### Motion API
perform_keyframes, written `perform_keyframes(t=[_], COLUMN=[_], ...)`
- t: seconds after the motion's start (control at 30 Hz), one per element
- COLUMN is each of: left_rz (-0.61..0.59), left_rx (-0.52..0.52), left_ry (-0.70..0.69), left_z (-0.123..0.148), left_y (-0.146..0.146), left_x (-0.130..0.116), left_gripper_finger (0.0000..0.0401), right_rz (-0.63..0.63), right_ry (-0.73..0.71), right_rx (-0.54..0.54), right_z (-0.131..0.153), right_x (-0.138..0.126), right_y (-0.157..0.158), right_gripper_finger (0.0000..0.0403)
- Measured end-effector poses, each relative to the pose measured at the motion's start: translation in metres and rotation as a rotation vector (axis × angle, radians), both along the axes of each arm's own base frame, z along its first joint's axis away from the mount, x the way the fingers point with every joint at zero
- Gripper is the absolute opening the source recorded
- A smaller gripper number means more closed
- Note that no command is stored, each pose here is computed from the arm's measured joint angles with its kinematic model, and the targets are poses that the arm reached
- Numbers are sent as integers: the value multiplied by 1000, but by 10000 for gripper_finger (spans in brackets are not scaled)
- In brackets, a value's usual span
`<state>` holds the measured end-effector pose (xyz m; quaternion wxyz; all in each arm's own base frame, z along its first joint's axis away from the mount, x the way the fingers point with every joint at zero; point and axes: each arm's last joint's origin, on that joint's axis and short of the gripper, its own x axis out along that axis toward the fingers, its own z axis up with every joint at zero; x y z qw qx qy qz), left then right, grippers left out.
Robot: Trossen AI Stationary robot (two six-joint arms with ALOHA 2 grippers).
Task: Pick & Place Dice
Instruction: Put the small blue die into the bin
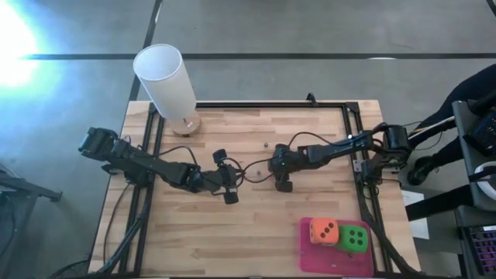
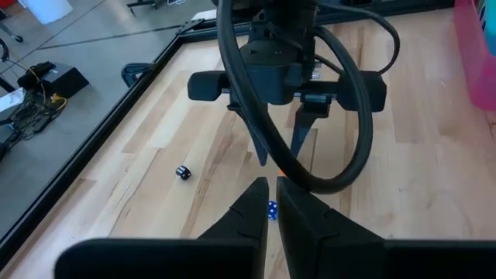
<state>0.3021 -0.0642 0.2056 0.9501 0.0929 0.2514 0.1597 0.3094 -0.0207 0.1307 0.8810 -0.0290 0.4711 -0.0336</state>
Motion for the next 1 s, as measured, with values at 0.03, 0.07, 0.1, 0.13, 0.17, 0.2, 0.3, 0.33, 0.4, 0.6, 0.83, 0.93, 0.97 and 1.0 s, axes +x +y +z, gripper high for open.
perform_keyframes(t=[0.03,0.07,0.1,0.13,0.17,0.2,0.3,0.33,0.4,0.6,0.83,0.93,0.97,1.0], left_rz=[0,0,0,0,0,1,1,1,1,1,1,1,1,1], left_rx=[0,0,0,0,0,0,-2,-2,-2,-1,0,0,0,0], left_ry=[0,0,0,0,0,0,0,-1,0,0,3,4,4,4], left_z=[0,0,0,0,0,0,0,0,0,0,0,0,0,0], left_y=[0,0,0,0,0,0,0,0,0,0,0,0,0,0], left_x=[0,0,0,0,0,0,0,0,0,0,0,0,0,0], left_gripper_finger=[35,35,35,35,35,35,35,35,36,36,36,36,36,36], right_rz=[3,4,4,4,5,7,7,10,10,10,12,-3,-16,-31], right_ry=[1,4,15,28,31,23,13,16,15,7,-15,-44,-58,-72], right_rx=[-1,0,0,1,1,-1,-2,-4,-4,-5,-3,13,22,32], right_z=[-1,-1,-3,-4,-4,-3,-1,-1,-1,1,4,6,7,7], right_x=[0,0,-1,-2,-2,-2,-1,-1,-1,1,4,6,7,8], right_y=[0,0,0,0,0,0,0,0,0,0,0,0,0,0], right_gripper_finger=[138,136,134,133,132,131,128,128,128,133,130,125,124,123])
